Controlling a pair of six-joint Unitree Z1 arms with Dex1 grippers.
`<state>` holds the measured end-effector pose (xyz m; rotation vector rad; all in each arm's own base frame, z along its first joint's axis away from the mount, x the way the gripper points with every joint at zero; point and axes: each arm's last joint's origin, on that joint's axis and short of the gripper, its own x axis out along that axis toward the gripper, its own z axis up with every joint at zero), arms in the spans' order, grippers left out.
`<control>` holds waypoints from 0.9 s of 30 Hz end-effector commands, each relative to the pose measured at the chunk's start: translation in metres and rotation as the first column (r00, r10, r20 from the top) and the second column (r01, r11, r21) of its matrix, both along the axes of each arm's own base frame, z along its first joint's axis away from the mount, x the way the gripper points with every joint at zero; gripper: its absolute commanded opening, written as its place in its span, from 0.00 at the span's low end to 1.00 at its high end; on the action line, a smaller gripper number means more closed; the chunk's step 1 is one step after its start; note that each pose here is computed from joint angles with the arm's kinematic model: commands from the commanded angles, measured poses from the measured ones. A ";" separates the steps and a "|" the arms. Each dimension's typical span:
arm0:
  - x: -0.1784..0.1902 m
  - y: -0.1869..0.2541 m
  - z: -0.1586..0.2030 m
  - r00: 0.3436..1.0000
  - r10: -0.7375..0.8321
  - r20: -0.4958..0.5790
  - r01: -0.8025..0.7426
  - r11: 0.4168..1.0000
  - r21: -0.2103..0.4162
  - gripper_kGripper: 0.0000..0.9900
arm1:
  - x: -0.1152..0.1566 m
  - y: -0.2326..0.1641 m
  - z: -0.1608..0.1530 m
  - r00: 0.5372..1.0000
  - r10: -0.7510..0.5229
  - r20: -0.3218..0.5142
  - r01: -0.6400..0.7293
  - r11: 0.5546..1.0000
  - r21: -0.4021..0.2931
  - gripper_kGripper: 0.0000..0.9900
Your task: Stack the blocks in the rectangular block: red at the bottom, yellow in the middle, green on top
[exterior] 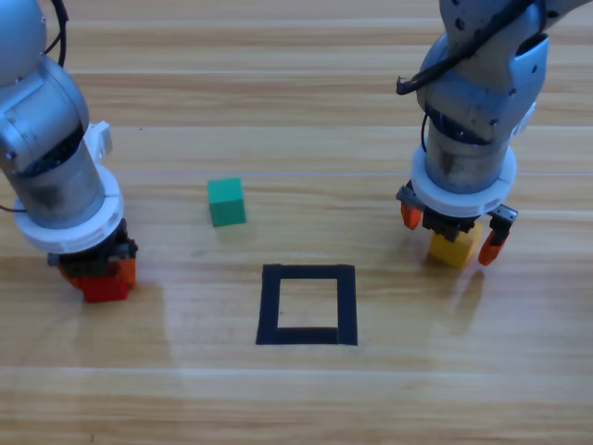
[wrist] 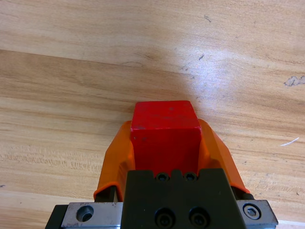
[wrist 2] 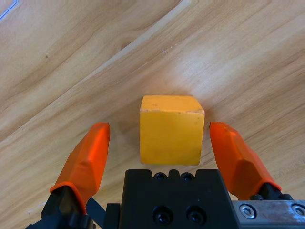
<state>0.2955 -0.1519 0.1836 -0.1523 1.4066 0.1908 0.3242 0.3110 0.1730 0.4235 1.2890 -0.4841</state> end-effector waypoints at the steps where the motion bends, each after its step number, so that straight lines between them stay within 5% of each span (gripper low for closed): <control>1: 0.003 0.005 0.001 1.000 -0.020 0.009 0.020 1.000 0.017 0.24 | 0.019 -0.018 -0.034 0.997 -0.060 -0.045 0.056 0.995 -0.080 0.93; 4: -0.002 0.002 0.022 0.996 -0.065 0.057 0.065 0.998 -0.011 0.10 | 0.022 -0.021 -0.037 0.996 -0.069 -0.050 0.065 0.994 -0.083 0.90; 10: -0.010 -0.023 0.056 0.969 -0.219 0.114 0.231 0.967 -0.107 0.09 | 0.021 -0.023 -0.040 0.996 -0.051 -0.069 0.045 0.995 -0.088 0.69; 16: -0.026 -0.063 0.061 0.911 -0.391 0.131 0.407 0.903 -0.137 0.07 | 0.017 -0.032 -0.035 0.992 0.054 -0.116 -0.064 0.994 -0.087 0.21; 19: -0.035 -0.086 0.057 0.882 -0.455 0.123 0.469 0.874 -0.131 0.07 | 0.017 -0.032 -0.027 0.967 0.207 -0.148 -0.217 0.975 -0.053 0.00; 27: -0.047 -0.119 0.050 0.926 -0.368 0.088 0.375 0.922 -0.094 0.06 | 0.003 -0.044 0.027 0.850 0.511 -0.129 -0.514 0.858 0.010 0.00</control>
